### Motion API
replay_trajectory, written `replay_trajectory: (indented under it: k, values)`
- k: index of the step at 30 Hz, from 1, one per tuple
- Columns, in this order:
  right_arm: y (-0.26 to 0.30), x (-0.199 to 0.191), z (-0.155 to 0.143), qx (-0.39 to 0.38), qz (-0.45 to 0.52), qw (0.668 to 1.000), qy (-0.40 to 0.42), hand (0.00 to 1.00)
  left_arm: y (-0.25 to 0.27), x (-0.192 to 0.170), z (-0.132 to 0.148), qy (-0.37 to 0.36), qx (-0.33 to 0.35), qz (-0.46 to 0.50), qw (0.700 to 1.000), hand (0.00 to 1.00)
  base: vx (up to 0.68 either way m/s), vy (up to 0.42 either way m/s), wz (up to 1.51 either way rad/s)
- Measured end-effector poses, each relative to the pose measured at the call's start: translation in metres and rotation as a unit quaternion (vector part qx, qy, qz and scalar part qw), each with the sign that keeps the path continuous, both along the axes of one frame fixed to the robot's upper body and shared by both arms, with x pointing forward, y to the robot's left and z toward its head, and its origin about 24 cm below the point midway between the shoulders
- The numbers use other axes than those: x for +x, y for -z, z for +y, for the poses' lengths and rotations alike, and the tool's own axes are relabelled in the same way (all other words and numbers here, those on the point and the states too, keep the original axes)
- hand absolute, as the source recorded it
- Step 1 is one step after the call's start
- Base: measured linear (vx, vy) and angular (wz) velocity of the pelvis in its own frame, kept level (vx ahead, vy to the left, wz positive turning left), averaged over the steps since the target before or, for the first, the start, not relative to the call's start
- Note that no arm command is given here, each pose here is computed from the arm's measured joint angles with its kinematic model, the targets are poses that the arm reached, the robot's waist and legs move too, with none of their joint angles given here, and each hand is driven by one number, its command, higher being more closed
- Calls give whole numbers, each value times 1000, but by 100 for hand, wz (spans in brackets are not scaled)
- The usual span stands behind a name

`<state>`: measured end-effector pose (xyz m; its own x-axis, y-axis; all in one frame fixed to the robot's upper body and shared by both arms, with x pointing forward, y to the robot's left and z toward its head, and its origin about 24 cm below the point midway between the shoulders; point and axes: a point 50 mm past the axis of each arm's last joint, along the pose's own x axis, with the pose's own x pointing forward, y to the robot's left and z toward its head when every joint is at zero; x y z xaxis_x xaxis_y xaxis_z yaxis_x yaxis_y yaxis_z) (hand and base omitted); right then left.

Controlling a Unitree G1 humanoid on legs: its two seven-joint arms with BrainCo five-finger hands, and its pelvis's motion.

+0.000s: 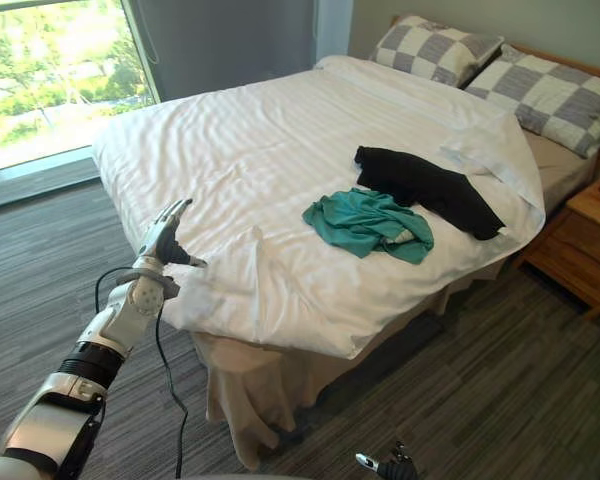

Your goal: Tidy the bed and pick cloth on bed and put in laundry

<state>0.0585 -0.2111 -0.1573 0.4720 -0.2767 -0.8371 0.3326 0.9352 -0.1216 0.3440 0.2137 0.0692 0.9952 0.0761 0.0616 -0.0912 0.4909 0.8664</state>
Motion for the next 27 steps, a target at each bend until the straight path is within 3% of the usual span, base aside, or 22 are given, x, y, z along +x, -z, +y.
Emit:
replay_trajectory:
  k: [5,13,14,24,27]
  values:
    - [-3,13,-3,9,-23,999,21,0,-10,13,0,-18,-4,-7,1000,0,-88,-36,0]
    - [-27,84,13,47,-162,986,-10,0,-37,30,-5,-48,-7,-53,997,0,-94,-31,-10]
    - [-30,88,13,49,-173,984,-13,0,-42,31,-7,-49,-9,-67,996,100,-71,-57,-6]
    - [-58,119,-6,37,-262,964,-36,0,-94,47,-27,-20,-7,-156,987,100,-4,-6,2]
    - [-61,120,-7,38,-273,960,-47,0,-96,46,-33,21,37,-146,988,100,86,13,7]
